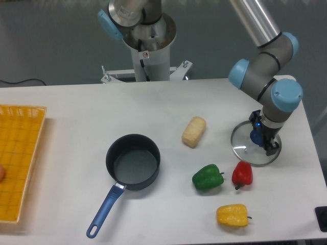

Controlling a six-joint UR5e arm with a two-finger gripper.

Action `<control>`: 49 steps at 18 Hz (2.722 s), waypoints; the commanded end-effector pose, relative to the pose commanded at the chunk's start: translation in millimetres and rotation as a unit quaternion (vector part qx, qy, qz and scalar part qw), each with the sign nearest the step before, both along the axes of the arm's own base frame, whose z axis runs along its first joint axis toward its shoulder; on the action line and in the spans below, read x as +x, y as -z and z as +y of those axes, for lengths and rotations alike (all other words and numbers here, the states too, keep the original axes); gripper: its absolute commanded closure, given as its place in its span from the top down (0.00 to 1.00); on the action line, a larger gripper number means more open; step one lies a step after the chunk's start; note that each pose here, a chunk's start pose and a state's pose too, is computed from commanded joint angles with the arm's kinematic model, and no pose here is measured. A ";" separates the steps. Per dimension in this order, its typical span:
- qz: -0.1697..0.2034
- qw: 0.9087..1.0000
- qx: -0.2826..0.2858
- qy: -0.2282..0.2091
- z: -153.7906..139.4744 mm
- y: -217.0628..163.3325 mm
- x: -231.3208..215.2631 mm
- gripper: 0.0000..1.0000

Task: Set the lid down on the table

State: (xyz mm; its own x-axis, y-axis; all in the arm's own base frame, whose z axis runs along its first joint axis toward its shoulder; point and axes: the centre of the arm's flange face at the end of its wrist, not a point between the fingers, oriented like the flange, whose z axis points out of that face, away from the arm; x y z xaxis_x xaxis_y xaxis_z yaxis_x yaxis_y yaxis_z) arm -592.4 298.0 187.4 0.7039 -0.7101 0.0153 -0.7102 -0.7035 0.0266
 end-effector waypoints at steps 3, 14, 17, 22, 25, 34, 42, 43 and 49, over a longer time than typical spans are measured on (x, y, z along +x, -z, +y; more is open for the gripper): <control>0.000 1.000 0.000 0.000 0.0 0.0 0.0 0.64; 0.005 1.000 0.001 0.000 0.2 -6.3 -0.8 0.69; 0.006 1.000 0.003 0.001 0.3 -9.1 -0.4 0.69; 0.010 1.000 0.004 0.000 0.1 -14.4 0.4 0.69; 0.013 1.000 0.004 0.000 0.0 -18.4 0.6 0.69; 0.012 1.000 0.004 0.001 0.8 -16.8 1.5 0.69; 0.006 1.000 0.002 0.000 0.3 -10.2 3.2 0.71; 0.006 1.000 0.003 0.000 0.4 -10.4 3.0 0.71; 0.006 1.000 0.002 0.000 0.4 -9.4 3.0 0.71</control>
State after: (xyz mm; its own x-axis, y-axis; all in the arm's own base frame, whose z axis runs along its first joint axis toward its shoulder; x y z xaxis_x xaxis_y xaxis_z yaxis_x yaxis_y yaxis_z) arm -589.5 298.4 196.8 0.7040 -0.7102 0.0038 -0.7099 -0.7036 0.0314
